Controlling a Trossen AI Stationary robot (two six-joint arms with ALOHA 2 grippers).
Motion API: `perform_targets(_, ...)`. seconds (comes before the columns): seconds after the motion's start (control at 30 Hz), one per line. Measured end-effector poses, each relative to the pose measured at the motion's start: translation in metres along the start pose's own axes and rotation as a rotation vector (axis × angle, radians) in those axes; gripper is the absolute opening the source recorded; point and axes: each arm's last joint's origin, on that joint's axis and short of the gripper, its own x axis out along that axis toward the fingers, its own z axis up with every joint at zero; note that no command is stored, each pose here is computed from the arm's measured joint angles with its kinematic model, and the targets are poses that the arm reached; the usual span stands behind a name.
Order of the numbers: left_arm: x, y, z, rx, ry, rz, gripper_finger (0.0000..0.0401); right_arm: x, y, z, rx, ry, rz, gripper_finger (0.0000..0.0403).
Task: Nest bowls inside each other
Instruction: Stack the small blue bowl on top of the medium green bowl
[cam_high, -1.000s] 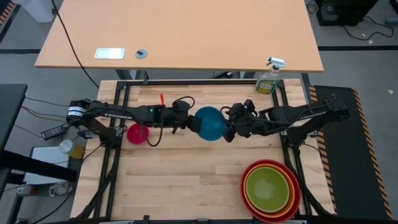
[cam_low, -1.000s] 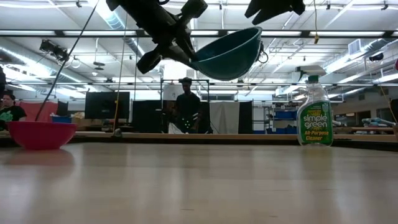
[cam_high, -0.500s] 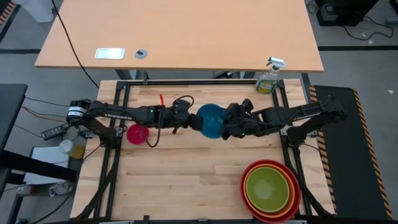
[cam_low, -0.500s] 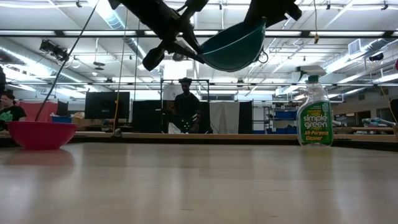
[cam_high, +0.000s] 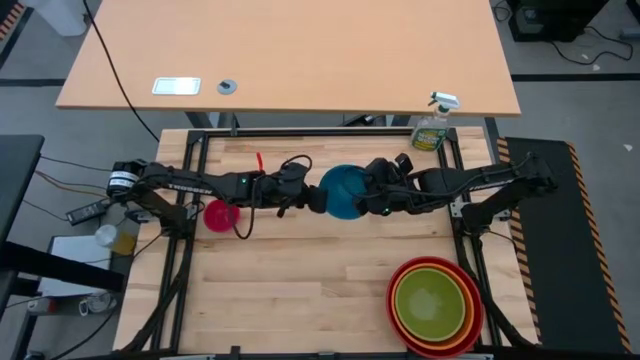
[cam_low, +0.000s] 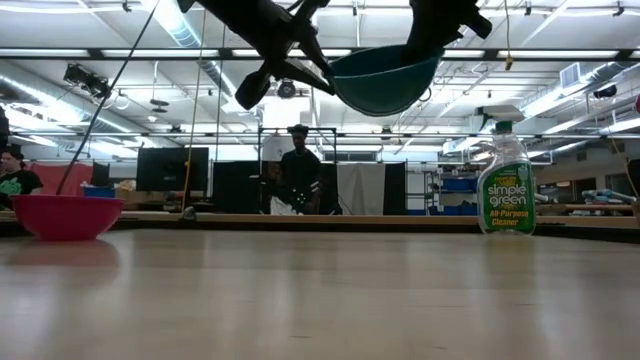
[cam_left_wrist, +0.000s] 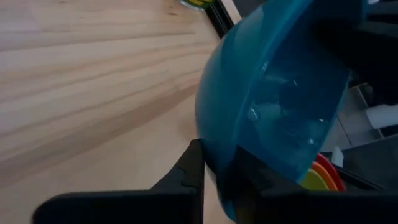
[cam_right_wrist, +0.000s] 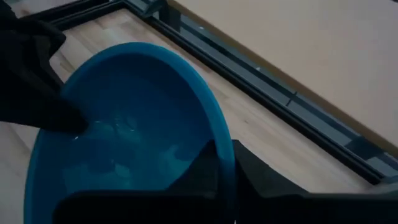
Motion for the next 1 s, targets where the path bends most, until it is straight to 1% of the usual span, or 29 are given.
perform_targets(0.1,-0.001,-0.002,0.0,-0.003,0.002,-0.016,0.0083,0.001,-0.001,-0.001,-0.007,0.015,0.002,0.0022)
perform_targets(0.23,-0.001,-0.006,0.005,-0.013,-0.04,-0.056,0.0156,0.001,0.001,-0.002,-0.013,0.051,0.042,0.0025)
perform_targets(0.37,-0.002,-0.011,0.007,0.026,-0.04,-0.113,0.0219,0.001,-0.001,-0.005,-0.048,0.097,0.058,0.0027)
perform_targets(0.47,-0.003,-0.012,0.006,0.084,0.017,-0.156,0.0248,-0.003,-0.007,-0.01,-0.094,0.182,0.083,0.0024)
perform_targets(0.53,-0.005,-0.012,0.004,0.131,0.081,-0.191,0.0258,-0.01,-0.012,-0.012,-0.12,0.247,0.144,0.0024)
perform_targets(0.6,-0.007,-0.013,0.003,0.165,0.128,-0.227,0.0262,-0.019,-0.015,-0.016,-0.177,0.33,0.227,0.0026)
perform_targets(0.73,-0.011,-0.011,0.0,0.242,0.213,-0.244,0.0259,-0.042,-0.017,-0.023,-0.265,0.48,0.507,0.003)
perform_targets(0.8,-0.014,-0.007,-0.001,0.267,0.244,-0.205,0.0255,-0.053,-0.017,-0.029,-0.295,0.564,0.611,0.003)
perform_targets(0.83,-0.016,-0.004,-0.002,0.286,0.263,-0.181,0.0253,-0.058,-0.016,-0.033,-0.316,0.614,0.644,0.003)
perform_targets(0.9,-0.018,0.0,-0.004,0.332,0.29,-0.15,0.0249,-0.069,-0.014,-0.045,-0.379,0.706,0.669,0.003)
perform_targets(1.0,-0.025,0.012,-0.009,0.423,0.385,-0.047,0.0242,-0.087,-0.011,-0.062,-0.477,0.785,0.693,0.003)
